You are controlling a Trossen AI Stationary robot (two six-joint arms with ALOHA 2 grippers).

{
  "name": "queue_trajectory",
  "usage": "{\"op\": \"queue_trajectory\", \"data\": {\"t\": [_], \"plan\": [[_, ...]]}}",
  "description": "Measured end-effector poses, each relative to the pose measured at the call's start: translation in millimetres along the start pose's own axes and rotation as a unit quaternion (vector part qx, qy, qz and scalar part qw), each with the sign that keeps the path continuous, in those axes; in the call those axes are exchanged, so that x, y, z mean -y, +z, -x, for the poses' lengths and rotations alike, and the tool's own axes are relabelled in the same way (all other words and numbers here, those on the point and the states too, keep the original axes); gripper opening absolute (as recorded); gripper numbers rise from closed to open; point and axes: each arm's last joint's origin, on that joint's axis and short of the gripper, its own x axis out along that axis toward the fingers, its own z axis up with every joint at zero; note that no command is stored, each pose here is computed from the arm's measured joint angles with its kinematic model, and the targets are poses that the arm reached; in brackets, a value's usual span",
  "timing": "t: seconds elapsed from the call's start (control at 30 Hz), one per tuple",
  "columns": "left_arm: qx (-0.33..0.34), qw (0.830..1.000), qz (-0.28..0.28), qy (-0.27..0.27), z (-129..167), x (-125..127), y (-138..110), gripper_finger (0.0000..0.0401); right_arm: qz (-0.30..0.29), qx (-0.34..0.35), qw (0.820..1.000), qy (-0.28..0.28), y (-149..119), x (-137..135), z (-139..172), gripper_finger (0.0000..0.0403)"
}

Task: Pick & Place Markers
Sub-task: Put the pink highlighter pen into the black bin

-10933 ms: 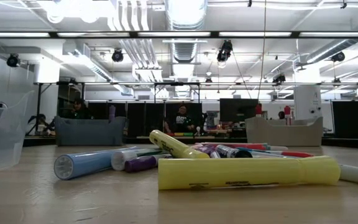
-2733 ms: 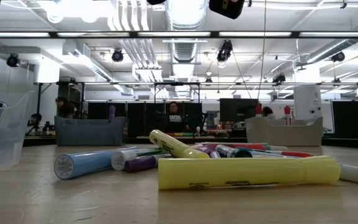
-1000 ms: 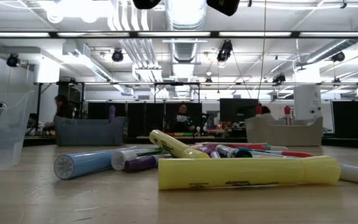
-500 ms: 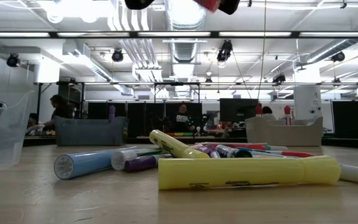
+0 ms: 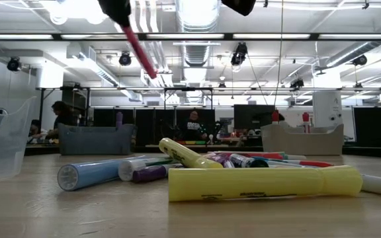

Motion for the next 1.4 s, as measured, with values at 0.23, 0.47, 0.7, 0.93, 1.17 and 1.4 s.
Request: {"op": "queue_trajectory", "data": {"t": [0.23, 0.47, 0.7, 0.93, 1.17, 1.4], "plan": [[-0.084, 0.993, 0.062, 0.056, -2, -40, -14, 0.008, 0.019, 0.003, 1.0, -0.013, 0, 1, 0, 0.017], [-0.128, 0.977, 0.14, 0.092, -1, -86, -26, 0.008, 0.03, 0.003, 0.999, -0.013, 0, 1, 0, 0.0167], [-0.137, 0.961, 0.207, 0.125, 4, -128, -39, 0.008, 0.044, 0.004, 0.999, -0.013, 0, 0, -1, 0.0166], [-0.173, 0.937, 0.268, 0.143, 1, -161, -52, 0.008, 0.058, 0.011, 0.998, -0.012, 2, 0, -1, 0.0157], [-0.21, 0.924, 0.286, 0.142, -18, -189, -53, 0.008, 0.061, 0.02, 0.998, -0.01, 4, -1, -1, 0.0153], [-0.221, 0.918, 0.309, 0.111, -34, -217, -47, 0.008, 0.061, 0.021, 0.998, -0.009, 4, -1, -1, 0.0155]]}}
